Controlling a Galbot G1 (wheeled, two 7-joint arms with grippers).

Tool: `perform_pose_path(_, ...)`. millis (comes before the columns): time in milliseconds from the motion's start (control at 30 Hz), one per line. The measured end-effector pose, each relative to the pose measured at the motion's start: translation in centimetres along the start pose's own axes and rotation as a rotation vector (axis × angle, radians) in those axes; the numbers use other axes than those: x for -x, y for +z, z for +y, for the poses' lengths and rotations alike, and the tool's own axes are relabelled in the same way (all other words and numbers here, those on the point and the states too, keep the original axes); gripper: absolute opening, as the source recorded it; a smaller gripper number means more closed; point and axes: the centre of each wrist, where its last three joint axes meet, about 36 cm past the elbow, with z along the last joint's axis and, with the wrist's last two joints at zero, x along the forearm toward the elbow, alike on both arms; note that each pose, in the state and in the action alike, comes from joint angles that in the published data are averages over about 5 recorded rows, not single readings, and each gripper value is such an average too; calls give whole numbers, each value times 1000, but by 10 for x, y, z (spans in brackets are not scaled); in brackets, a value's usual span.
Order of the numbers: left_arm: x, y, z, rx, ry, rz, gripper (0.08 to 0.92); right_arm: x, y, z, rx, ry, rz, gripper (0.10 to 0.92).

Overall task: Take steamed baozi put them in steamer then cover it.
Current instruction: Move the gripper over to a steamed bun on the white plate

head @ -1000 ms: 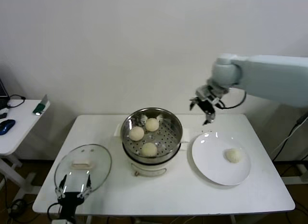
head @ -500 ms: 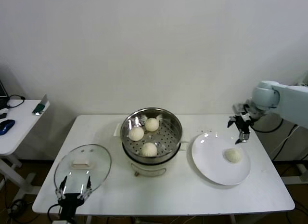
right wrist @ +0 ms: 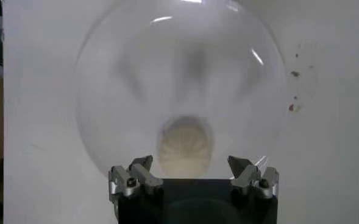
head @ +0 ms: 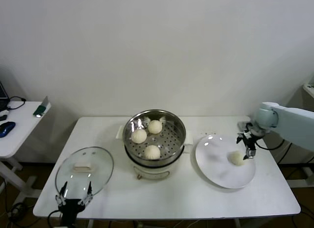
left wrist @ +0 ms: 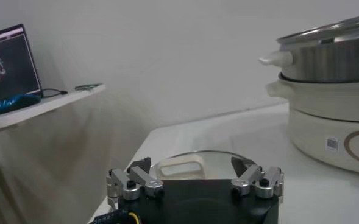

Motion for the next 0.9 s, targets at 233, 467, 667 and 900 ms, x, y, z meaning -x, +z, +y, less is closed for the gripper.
perform_pose_path(233,0,1,1,2,-1,2,823,22,3,0,17,-11,16,823)
perform_pose_path(467,0,1,1,3,-2,4,823,35,4,0,29,-18,25,823)
perform_pose_path(667,1,2,1,3,-3,4,823,41,1,-2,34,-19,22,796)
perform_pose_path(900,1,3,1,3,-3,5,823,45,-2,-3,34,-18,25,745)
